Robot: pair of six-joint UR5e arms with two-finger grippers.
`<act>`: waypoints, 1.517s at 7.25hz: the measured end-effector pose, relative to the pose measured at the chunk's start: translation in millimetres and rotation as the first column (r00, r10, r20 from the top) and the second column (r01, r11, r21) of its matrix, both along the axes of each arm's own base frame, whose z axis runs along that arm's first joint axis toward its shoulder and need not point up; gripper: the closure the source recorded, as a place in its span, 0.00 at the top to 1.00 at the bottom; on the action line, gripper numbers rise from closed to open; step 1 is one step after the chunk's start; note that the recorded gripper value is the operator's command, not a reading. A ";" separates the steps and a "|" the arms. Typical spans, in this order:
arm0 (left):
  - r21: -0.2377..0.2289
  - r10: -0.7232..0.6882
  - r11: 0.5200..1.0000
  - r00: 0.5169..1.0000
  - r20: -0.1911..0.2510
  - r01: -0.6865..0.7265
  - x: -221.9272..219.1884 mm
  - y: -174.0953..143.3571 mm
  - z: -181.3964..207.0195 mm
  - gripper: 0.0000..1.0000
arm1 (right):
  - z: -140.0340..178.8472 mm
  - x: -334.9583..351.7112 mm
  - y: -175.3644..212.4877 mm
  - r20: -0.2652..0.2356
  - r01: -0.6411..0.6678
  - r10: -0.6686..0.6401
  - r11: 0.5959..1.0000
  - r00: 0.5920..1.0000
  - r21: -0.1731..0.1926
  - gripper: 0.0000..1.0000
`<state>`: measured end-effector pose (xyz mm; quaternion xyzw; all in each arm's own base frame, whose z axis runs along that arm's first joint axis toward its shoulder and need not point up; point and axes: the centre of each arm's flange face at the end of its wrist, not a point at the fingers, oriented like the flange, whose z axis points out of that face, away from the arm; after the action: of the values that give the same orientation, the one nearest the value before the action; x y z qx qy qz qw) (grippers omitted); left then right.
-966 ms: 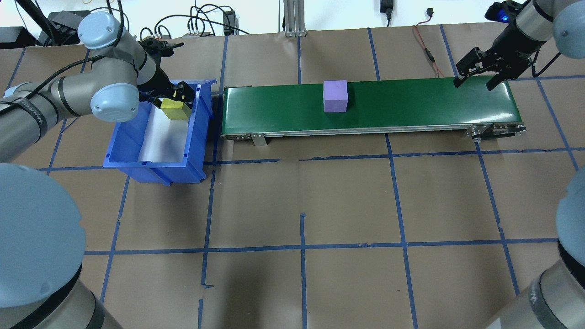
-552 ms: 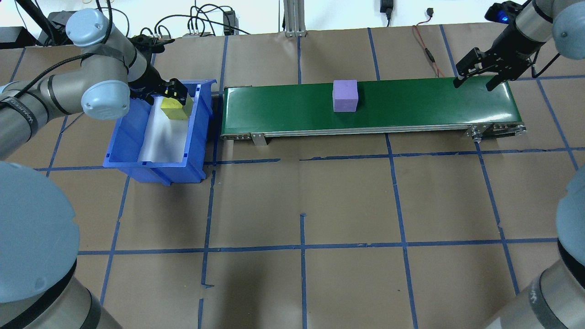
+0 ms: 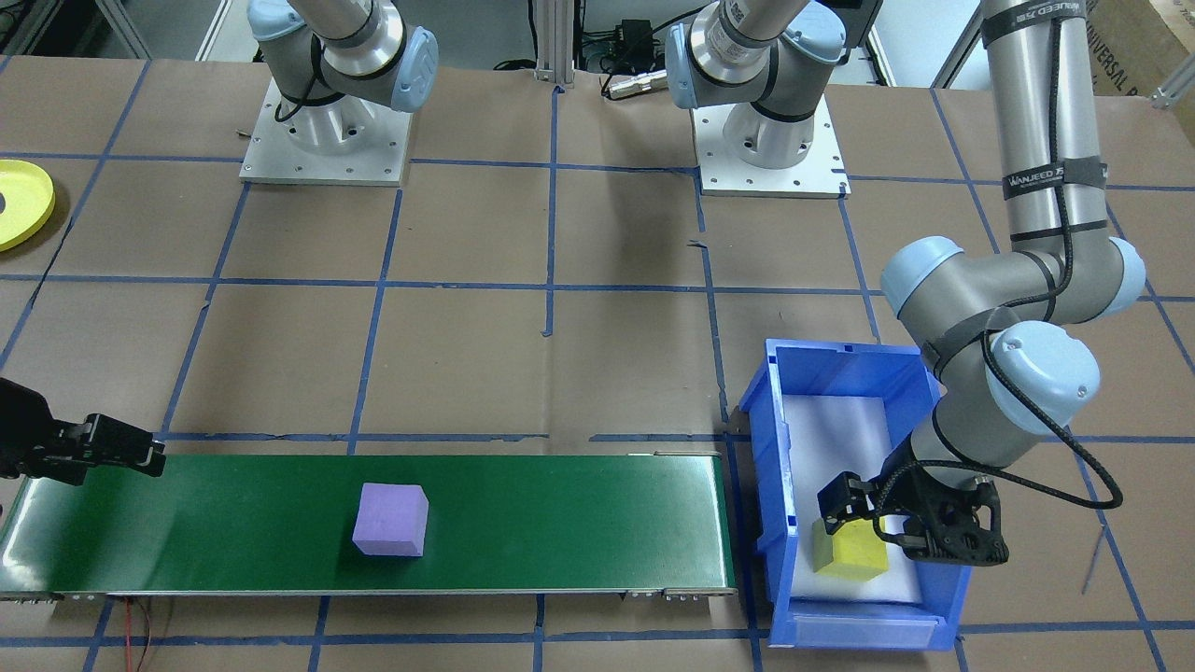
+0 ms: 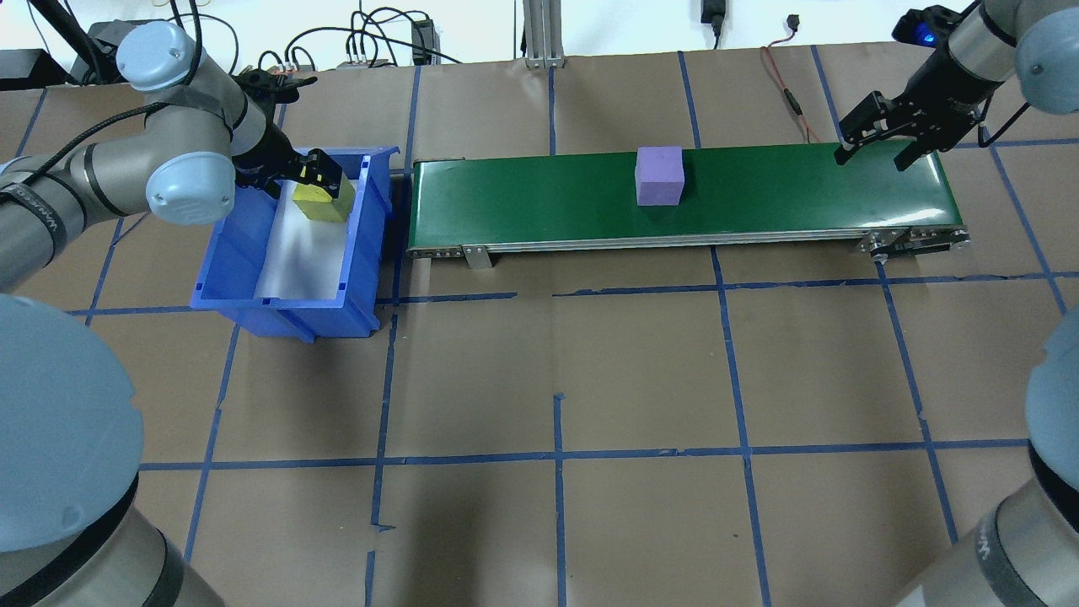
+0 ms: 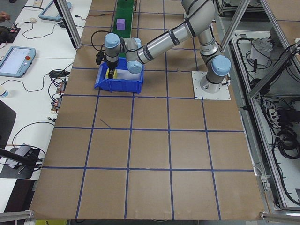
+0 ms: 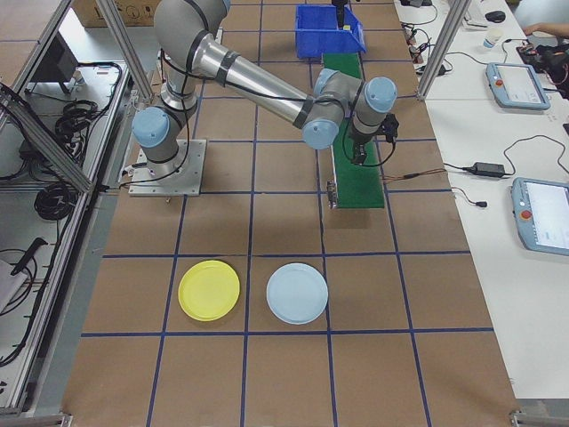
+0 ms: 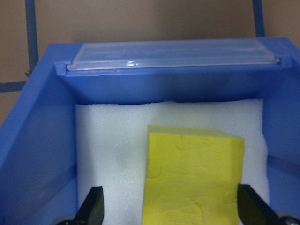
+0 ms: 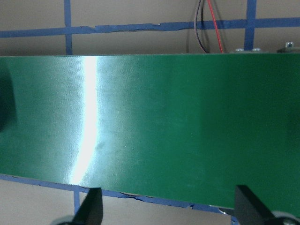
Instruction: Move block left to right into plate
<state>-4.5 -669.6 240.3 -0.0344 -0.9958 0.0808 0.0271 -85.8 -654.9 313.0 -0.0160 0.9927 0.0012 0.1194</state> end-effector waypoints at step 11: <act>0.005 -0.014 1.000 0.999 -0.048 0.014 -5.9 -2.6 -12.4 0.30 | -2.7 5.4 -0.4 0.036 0.003 -0.002 1.000 0.999 -0.028 1.00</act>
<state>-10.4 -672.3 228.0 -0.0393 -0.9948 0.0785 0.0515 -80.4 -655.3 310.3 -0.0165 0.9904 -0.0132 0.1368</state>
